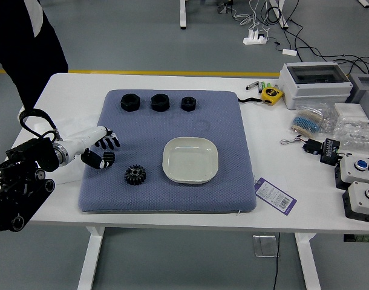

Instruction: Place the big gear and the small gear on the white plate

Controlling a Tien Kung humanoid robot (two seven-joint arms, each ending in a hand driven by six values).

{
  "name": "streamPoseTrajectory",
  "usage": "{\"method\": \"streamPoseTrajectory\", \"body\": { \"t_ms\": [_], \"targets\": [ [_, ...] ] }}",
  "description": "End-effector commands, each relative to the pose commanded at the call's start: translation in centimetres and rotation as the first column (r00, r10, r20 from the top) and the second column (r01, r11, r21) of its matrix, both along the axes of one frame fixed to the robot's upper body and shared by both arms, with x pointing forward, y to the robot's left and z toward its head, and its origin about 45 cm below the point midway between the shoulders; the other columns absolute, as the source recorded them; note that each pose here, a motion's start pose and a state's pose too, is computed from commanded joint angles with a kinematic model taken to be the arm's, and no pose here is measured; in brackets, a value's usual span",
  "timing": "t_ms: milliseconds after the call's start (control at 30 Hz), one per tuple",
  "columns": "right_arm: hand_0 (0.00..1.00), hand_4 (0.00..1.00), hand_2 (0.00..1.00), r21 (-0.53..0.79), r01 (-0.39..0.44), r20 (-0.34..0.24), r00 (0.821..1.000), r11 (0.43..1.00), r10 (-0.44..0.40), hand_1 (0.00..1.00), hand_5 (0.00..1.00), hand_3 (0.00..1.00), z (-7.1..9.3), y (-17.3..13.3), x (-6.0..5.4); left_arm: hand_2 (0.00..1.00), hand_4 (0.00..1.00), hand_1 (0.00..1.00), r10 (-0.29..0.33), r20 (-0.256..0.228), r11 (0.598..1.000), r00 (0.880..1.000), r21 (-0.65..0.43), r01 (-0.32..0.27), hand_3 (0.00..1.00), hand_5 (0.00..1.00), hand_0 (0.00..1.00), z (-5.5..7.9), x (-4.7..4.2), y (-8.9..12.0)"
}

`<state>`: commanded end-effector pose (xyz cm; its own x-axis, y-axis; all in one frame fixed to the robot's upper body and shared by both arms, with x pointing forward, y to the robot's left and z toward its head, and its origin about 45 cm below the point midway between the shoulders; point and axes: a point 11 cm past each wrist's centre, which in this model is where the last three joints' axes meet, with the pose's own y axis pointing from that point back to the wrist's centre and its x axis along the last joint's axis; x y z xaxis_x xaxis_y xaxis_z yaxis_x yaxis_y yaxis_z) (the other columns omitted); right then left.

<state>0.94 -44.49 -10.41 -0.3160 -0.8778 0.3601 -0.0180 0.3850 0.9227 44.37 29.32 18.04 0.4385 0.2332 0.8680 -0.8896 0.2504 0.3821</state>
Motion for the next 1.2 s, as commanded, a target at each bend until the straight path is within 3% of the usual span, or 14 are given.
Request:
{"method": "streamPoseTrajectory", "body": {
  "t_ms": [500,633,667,833,867,967,1200],
  "targets": [
    [0.7,0.836,0.757,0.0,-0.002,0.0,1.0,1.0,0.002,0.678,0.742,0.625,0.0,0.0,0.1,0.513,0.722,0.476,0.02,-0.033,1.0,0.999,0.025,-0.019,0.562,0.002,0.461,-0.8,-0.14,0.7],
    [0.7,0.836,0.757,0.0,-0.003,0.0,1.0,1.0,0.003,0.678,0.742,0.625,0.0,0.0,0.1,0.513,0.722,0.476,0.014,-0.023,1.0,1.0,0.014,-0.014,0.562,0.002,0.461,-0.6,-0.13,0.6],
    [0.7,0.836,0.757,0.0,-0.003,0.0,1.0,1.0,0.003,0.678,0.743,0.625,0.0,0.0,0.1,0.447,0.692,0.396,0.012,-0.022,1.0,1.0,0.011,-0.012,0.541,0.002,0.368,-0.5,-0.14,0.5],
    [0.7,0.836,0.757,0.0,-0.003,-0.001,1.0,1.0,0.003,0.678,0.743,0.625,0.0,0.0,0.1,0.447,0.692,0.396,0.009,-0.017,1.0,1.0,-0.001,-0.009,0.541,0.002,0.368,-0.4,-0.15,0.4],
    [0.7,0.835,0.755,0.0,-0.003,-0.001,1.0,1.0,0.003,0.678,0.744,0.624,0.0,0.0,0.1,0.408,0.751,0.351,0.008,-0.015,1.0,1.0,-0.004,-0.008,0.518,0.002,0.331,-0.3,-0.14,0.3],
    [0.7,0.835,0.755,0.0,-0.003,-0.001,1.0,1.0,0.003,0.678,0.744,0.624,0.0,0.0,0.0,0.408,0.751,0.351,0.005,-0.006,1.0,1.0,-0.012,-0.005,0.518,0.002,0.331,-0.1,-0.07,0.2],
    [0.7,0.835,0.756,0.0,-0.003,-0.001,1.0,1.0,0.003,0.677,0.745,0.625,0.0,0.0,0.1,0.401,0.758,0.342,-0.019,0.029,0.999,0.999,-0.038,0.02,0.512,0.002,0.324,1.2,0.2,-0.9]
  ]
}}
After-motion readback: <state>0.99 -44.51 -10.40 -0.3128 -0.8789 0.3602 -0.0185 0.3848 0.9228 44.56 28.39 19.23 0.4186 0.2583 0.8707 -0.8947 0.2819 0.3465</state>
